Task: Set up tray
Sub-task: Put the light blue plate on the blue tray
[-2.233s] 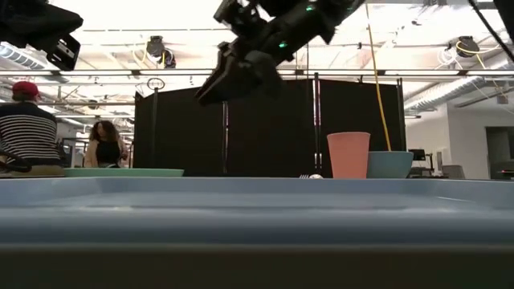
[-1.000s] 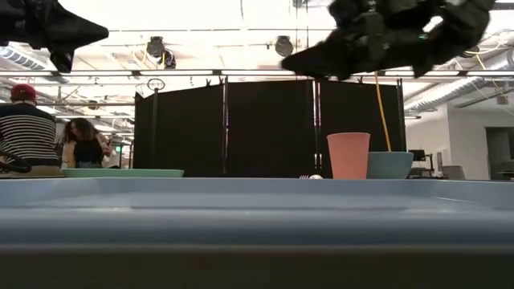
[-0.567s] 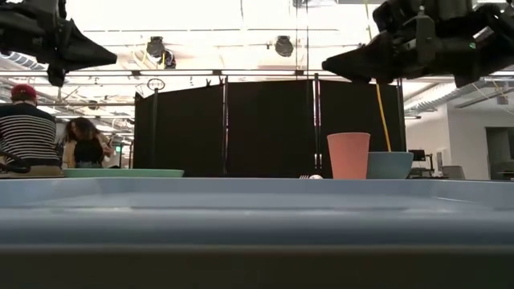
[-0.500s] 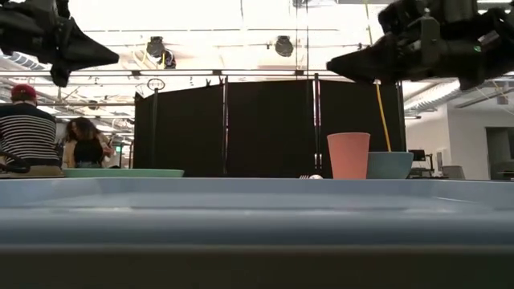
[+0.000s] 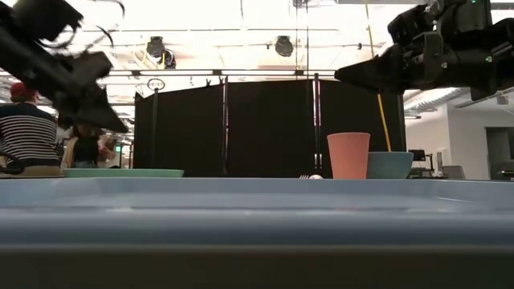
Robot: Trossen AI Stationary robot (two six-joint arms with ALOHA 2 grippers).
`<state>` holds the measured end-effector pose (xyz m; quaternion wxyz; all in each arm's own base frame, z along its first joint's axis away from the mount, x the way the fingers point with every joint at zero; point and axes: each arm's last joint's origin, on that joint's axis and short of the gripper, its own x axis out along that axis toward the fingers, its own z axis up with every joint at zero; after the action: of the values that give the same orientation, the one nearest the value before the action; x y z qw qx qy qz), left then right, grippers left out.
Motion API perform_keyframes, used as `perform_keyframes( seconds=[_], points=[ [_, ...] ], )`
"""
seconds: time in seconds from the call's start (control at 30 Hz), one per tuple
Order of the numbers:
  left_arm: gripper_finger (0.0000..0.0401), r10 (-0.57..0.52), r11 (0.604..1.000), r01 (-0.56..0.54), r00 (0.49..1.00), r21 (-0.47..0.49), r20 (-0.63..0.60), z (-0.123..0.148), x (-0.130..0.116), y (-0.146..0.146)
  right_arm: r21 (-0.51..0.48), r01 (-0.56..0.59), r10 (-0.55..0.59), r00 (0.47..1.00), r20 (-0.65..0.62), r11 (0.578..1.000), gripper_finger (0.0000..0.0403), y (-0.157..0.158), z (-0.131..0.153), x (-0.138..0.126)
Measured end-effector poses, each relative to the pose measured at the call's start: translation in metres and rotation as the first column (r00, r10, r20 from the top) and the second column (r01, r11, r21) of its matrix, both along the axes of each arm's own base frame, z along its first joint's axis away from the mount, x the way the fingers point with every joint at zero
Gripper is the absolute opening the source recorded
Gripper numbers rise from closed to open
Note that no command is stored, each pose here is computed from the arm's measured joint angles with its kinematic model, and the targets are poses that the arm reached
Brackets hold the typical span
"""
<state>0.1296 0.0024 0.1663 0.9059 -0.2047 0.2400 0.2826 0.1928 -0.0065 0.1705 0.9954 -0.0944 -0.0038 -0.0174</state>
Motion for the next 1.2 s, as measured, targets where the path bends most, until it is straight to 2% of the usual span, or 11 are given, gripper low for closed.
perform_keyframes(
  seconds=[0.17,0.33,0.43,0.53,0.63,0.7,0.77,0.93,1.2],
  points=[
    [0.0087,0.044,0.999,-0.044,0.997,0.0,-0.069,-0.006,0.004,0.014,-0.012,0.003,-0.002,1.0,0.014,1.0,0.0086,0.0,0.001,0.0],
    [0.0157,-0.045,0.999,0.047,0.995,0.018,-0.086,-0.005,0.008,0.022,-0.014,0.004,-0.004,1.0,0.017,1.0,0.0086,0.0,0.002,0.0],
    [0.0187,-0.112,0.993,0.114,0.977,0.001,-0.183,-0.006,0.01,0.024,-0.014,0.007,-0.007,1.0,0.017,1.0,0.0086,0.0,0.002,0.0],
    [0.0205,-0.117,0.993,0.114,0.954,-0.026,-0.276,-0.002,0.014,0.027,-0.014,0.007,-0.007,1.0,0.017,1.0,0.0086,0.0,0.002,0.0],
    [0.0216,-0.124,0.991,0.133,0.942,0.008,-0.312,0.012,0.024,0.03,-0.014,0.018,-0.017,1.0,0.017,1.0,0.0086,-0.001,0.002,0.0],
    [0.0218,-0.135,0.987,0.158,0.913,0.029,-0.384,0.017,0.027,0.033,-0.014,0.036,-0.036,0.999,0.015,0.999,0.0086,-0.002,0.002,0.0],
    [0.0218,-0.108,0.99,0.138,0.884,0.033,-0.455,0.019,0.029,0.039,-0.013,0.042,-0.042,0.999,0.008,0.999,0.0086,-0.003,0.001,0.0],
    [0.0218,-0.079,0.996,0.043,0.862,-0.083,-0.5,0.023,0.04,0.057,-0.006,0.041,-0.041,0.999,-0.002,0.999,0.0086,-0.003,0.0,0.0],
    [0.0219,-0.119,0.989,0.046,0.823,-0.143,-0.556,0.018,0.057,0.078,0.003,0.039,-0.039,0.999,-0.003,0.999,0.0086,-0.003,0.0,0.0]
  ],
)
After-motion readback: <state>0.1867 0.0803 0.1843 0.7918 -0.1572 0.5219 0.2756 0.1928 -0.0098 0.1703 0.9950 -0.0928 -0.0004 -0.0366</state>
